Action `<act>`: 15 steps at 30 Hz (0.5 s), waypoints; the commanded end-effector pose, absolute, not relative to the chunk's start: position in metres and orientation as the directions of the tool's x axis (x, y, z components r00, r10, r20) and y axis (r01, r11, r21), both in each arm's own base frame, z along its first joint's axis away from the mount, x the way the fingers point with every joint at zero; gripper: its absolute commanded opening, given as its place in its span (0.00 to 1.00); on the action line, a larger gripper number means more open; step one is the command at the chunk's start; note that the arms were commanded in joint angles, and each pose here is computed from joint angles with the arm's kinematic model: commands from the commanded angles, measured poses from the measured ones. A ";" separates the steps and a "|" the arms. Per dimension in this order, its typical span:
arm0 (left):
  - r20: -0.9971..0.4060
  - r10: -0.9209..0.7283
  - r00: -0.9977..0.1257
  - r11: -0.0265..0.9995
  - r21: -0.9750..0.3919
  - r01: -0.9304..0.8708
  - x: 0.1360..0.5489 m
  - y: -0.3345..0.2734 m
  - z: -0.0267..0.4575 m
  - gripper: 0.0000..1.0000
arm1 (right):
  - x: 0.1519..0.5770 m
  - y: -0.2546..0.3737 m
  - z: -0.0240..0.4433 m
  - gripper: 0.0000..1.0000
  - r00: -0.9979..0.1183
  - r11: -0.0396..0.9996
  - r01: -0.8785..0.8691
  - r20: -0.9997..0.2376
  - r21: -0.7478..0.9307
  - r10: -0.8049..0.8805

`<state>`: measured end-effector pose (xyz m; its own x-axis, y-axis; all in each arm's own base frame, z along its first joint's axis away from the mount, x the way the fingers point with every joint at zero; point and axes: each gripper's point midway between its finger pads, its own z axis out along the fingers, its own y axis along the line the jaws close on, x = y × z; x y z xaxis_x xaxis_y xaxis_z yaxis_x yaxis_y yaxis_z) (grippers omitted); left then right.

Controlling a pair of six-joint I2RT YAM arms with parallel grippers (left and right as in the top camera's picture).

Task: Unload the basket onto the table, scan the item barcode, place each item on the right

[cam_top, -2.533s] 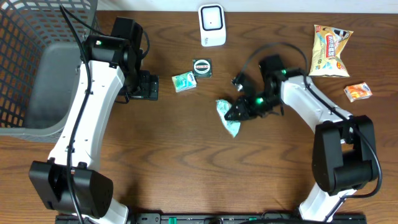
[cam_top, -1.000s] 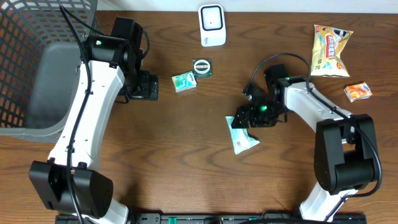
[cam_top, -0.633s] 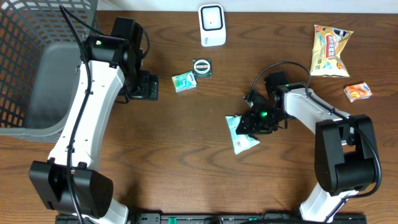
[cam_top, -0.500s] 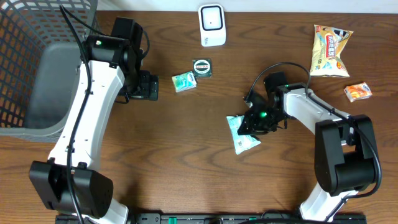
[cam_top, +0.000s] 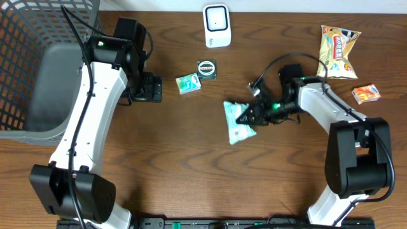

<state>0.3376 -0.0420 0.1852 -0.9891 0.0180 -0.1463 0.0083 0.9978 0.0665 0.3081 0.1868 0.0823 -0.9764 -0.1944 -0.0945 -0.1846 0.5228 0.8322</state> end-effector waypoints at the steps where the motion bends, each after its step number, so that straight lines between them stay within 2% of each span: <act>1: -0.143 0.006 -0.990 0.997 0.082 -0.006 0.338 -0.038 0.184 0.98 | 0.319 0.202 0.127 0.01 -0.963 0.305 -0.250 -0.203 0.919 -0.178; 4: -0.143 0.006 -0.990 0.997 0.082 -0.006 0.338 -0.038 0.184 0.98 | 0.329 0.207 0.156 0.01 -0.954 0.207 -0.286 -0.257 0.935 -0.155; 10: -0.143 0.006 -0.990 0.997 0.082 -0.006 0.338 -0.038 0.184 0.98 | 0.344 0.209 0.187 0.01 -0.919 0.201 -0.390 -0.364 0.899 -0.154; 13: -0.143 0.006 -0.990 0.997 0.082 -0.006 0.338 -0.038 0.184 0.98 | 0.354 0.205 0.199 0.01 -0.908 0.300 -0.419 -0.392 0.857 -0.146; 14: -0.143 0.006 -0.990 0.997 0.082 -0.006 0.338 -0.038 0.184 0.98 | 0.363 0.198 0.201 0.01 -0.910 0.408 -0.410 -0.396 0.816 -0.122; 15: -0.144 0.006 -0.990 0.997 0.082 -0.006 0.338 -0.038 0.184 0.98 | 0.368 0.194 0.204 0.01 -0.909 0.467 -0.401 -0.405 0.788 -0.098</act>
